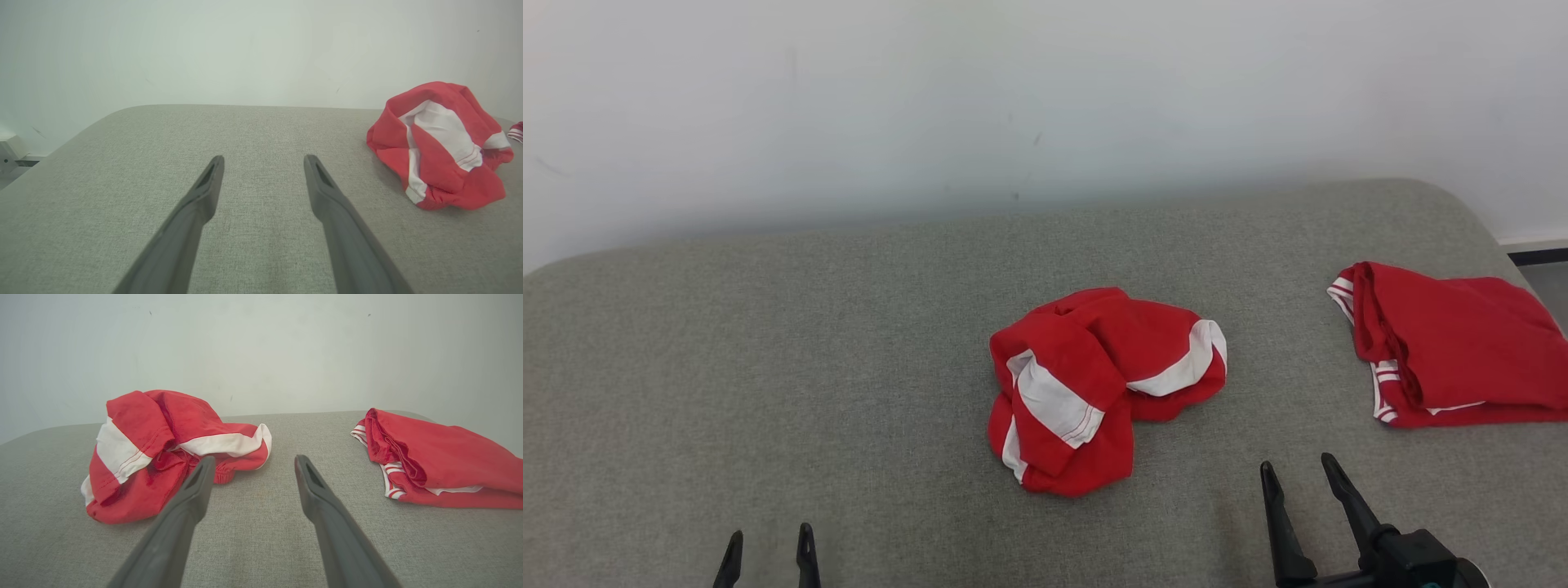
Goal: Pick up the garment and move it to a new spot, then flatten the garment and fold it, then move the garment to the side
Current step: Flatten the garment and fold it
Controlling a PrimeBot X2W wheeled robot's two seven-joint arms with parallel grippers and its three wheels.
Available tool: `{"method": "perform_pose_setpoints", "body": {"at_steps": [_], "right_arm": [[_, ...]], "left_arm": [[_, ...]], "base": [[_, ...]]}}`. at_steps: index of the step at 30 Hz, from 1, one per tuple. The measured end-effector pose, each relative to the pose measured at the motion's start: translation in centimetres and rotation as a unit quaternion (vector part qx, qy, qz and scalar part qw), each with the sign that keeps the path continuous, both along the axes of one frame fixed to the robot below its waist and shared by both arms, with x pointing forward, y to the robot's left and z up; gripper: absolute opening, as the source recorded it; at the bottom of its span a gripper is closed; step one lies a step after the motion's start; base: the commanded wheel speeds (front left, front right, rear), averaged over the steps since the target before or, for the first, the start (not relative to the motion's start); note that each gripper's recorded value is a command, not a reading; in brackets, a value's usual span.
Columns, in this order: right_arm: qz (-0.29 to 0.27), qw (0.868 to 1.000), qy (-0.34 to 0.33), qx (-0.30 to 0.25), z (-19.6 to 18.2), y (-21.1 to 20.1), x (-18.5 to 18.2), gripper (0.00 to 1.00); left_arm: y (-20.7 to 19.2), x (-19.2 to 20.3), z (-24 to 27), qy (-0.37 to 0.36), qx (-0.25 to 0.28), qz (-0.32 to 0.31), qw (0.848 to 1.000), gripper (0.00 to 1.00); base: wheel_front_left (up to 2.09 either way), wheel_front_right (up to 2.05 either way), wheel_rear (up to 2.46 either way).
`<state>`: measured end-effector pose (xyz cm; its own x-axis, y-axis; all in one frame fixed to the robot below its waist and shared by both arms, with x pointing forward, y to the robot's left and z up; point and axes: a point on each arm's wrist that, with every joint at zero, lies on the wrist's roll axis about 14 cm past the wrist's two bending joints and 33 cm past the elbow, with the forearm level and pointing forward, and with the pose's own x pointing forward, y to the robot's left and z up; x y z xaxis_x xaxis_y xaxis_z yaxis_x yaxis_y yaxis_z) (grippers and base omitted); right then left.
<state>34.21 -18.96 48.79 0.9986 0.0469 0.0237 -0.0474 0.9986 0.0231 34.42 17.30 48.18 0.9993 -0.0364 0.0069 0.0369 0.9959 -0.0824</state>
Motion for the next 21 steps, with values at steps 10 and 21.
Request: {"method": "perform_pose_setpoints", "body": {"at_steps": [10,21], "right_arm": [[-0.010,1.000,-0.001,0.001,0.1,-0.6,-0.3,1.00],[-0.054,0.999,0.002,0.003,0.0,-3.0,-1.7,1.00]], "left_arm": [[-5.0,1.5,0.3,-0.006,-0.006,-0.088,0.996,1.00],[-13.7,5.1,-1.4,0.029,0.004,-0.220,0.975,1.00]], "base": [[0.00,0.00,0.00],[0.00,0.00,0.00]]}}
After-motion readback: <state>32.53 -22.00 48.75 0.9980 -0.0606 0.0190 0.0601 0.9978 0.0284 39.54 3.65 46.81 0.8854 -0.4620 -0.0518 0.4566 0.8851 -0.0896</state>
